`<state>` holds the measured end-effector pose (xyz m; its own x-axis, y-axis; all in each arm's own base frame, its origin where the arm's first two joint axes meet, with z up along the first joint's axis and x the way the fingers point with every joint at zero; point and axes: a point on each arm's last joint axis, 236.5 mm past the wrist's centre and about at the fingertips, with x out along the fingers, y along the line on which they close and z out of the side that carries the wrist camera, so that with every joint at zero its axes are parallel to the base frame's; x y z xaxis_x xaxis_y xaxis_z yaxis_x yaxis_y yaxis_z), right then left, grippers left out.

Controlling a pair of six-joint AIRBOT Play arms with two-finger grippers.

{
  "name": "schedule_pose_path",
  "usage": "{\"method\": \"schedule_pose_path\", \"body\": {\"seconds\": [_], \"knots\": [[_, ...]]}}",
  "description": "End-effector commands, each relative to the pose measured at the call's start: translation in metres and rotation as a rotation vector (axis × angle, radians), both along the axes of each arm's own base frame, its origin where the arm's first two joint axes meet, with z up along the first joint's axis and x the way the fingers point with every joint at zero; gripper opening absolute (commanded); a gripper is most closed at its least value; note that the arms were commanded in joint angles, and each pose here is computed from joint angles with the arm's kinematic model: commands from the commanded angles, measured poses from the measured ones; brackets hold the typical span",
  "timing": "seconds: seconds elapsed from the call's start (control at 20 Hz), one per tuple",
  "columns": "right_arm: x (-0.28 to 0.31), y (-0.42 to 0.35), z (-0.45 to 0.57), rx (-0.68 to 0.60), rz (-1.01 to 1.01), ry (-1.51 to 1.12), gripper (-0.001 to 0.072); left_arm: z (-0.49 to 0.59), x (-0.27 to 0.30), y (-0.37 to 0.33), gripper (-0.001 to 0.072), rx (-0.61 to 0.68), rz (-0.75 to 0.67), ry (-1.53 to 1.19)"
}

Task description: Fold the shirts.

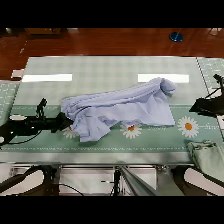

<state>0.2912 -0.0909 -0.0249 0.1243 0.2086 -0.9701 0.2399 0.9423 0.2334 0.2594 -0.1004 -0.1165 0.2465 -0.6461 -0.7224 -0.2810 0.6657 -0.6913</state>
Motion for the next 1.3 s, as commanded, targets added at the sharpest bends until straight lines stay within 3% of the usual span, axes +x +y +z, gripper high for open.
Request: {"method": "schedule_pose_path", "body": {"seconds": [0.0, 0.2, 0.45, 0.7, 1.25], "knots": [[-0.011, -0.019, 0.003, 0.058, -0.100, -0.008, 0.0535, 0.000, -0.005, -0.006, 0.0025, -0.012, -0.042, 0.000], [-0.004, -0.019, 0.009, 0.264, -0.253, -0.134, 0.0591, 0.000, -0.005, -0.006, 0.0025, -0.009, -0.048, -0.005], [-0.023, -0.006, -0.035, 0.277, -0.295, -0.088, 0.0588, 0.000, -0.005, -0.006, 0.0025, -0.006, -0.056, -0.011], [-0.013, 0.018, -0.053, 0.377, -0.379, -0.156, 0.0582, 0.000, -0.005, -0.006, 0.0025, -0.006, -0.056, -0.012], [-0.029, 0.045, -0.076, 0.423, -0.385, -0.110, 0.0571, 0.000, -0.005, -0.006, 0.0025, -0.006, -0.055, -0.012]]}}
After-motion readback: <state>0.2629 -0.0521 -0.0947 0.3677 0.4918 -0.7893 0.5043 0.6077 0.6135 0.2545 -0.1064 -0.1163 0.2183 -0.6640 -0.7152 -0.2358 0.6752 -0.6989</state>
